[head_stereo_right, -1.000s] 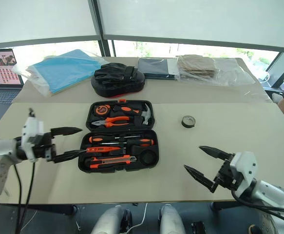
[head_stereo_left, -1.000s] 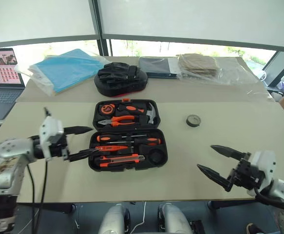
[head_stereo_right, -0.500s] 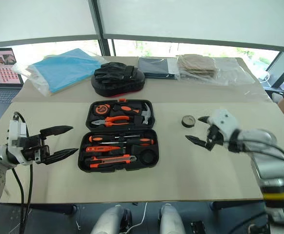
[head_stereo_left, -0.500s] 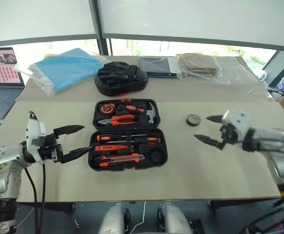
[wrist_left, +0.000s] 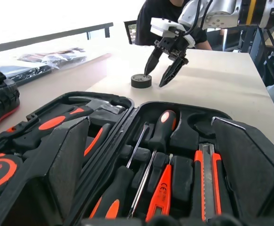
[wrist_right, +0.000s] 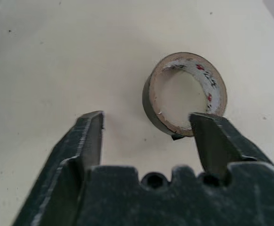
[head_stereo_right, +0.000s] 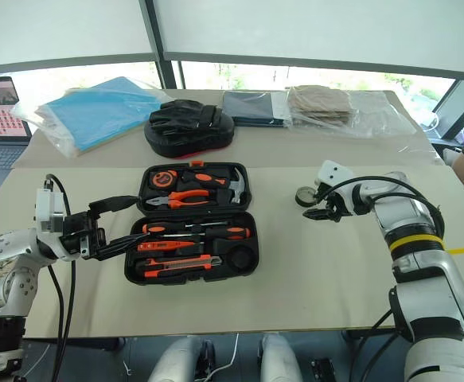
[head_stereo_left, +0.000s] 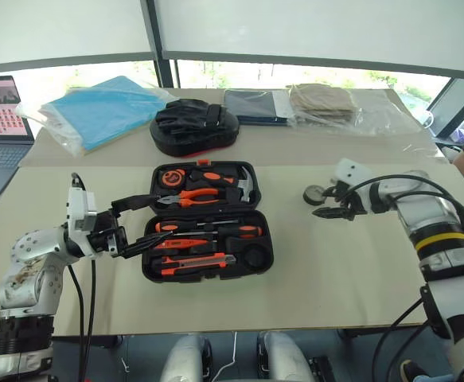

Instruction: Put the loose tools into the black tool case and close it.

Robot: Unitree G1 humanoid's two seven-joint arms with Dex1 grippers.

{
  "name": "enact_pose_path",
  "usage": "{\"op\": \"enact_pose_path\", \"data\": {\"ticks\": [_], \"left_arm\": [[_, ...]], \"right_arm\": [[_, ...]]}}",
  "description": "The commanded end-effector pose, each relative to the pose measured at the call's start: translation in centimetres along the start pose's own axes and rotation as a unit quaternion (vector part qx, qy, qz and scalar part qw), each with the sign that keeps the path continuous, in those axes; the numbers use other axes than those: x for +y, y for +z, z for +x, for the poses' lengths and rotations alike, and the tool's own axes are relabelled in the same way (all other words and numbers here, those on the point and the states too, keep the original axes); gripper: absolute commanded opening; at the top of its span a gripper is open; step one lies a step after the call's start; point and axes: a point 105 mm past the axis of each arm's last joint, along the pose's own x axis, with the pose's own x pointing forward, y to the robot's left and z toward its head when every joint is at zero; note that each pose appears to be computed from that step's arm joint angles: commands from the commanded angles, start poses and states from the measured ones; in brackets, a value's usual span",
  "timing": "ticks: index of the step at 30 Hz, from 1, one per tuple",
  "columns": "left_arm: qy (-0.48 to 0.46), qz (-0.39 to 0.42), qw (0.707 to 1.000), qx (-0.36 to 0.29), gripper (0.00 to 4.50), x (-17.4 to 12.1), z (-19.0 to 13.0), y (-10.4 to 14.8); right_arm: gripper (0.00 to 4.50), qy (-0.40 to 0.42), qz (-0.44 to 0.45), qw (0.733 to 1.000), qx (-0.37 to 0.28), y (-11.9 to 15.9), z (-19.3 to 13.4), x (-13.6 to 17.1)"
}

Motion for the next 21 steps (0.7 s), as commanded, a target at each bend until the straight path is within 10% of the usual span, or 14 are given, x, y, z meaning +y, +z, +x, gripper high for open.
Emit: {"op": "enact_pose_path", "data": {"ticks": [1, 9, 17, 21], "left_arm": [[-0.001, 0.02, 1.0, -0.01, 4.5, -0.3, -0.3, 0.7], [-0.011, 0.02, 1.0, -0.008, 4.5, -0.5, -0.3, 0.3], [-0.03, 0.01, 0.999, -0.011, 4.5, -1.0, -0.3, 0.0], [-0.032, 0.006, 0.999, -0.001, 4.5, -1.3, -0.6, -0.4]], "right_arm": [[2.45, -0.016, -0.036, 0.999, -0.003, 1.1, -0.6, -1.1], [2.45, -0.004, -0.042, 0.999, 0.017, 1.5, 0.6, -1.0], [0.21, 0.025, -0.066, 0.997, -0.012, 2.9, 0.2, -0.7], [0.04, 0.138, -0.122, 0.977, -0.103, 6.9, -1.3, 2.9]]}}
